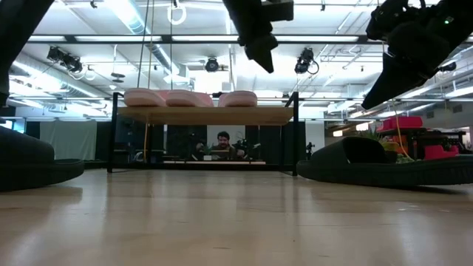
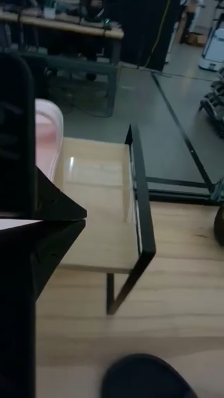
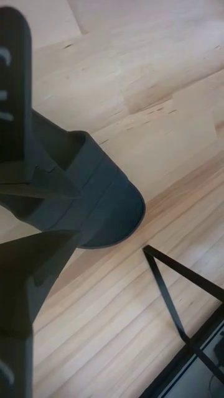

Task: Pick and place slides into the shelf
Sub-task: Put the left pink slide on the shelf

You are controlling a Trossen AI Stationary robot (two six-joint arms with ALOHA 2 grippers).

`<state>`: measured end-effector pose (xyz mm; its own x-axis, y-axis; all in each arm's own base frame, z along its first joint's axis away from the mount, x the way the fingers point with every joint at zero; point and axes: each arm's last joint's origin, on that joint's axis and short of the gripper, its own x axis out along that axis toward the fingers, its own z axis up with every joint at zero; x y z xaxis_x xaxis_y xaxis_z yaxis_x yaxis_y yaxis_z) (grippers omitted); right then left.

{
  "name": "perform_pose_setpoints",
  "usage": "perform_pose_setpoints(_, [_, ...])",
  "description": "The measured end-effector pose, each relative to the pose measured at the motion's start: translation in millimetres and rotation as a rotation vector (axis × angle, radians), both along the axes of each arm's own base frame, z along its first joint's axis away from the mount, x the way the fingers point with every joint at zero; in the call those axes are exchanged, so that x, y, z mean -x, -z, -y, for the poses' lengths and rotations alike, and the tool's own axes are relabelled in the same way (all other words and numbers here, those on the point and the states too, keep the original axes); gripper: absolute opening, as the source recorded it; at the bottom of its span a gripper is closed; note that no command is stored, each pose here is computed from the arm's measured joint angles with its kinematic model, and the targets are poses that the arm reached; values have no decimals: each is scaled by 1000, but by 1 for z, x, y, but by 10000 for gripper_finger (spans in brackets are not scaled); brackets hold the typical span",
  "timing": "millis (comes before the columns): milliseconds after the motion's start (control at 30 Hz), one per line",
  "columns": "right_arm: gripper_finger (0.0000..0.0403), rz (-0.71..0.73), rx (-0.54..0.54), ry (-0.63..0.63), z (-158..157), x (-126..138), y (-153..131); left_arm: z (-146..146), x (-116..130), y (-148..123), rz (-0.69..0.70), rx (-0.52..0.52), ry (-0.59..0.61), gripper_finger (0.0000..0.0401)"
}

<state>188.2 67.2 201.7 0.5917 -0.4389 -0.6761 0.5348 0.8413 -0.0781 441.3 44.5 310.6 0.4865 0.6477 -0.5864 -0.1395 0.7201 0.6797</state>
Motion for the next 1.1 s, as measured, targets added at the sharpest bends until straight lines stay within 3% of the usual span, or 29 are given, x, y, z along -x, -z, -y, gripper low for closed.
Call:
perform_pose_setpoints(500, [98, 1, -2, 2, 0, 0, 0, -37, -2, 34, 154, 47, -149, 6])
perform_pose_setpoints(900, [98, -4, 4, -4, 0, 0, 0, -40, 10, 52, 54, 92, -214, 4])
perform_pose_setpoints(1100, [98, -11, 7, -4, 0, 1, 0, -33, 20, 49, -41, 8, -258, 7])
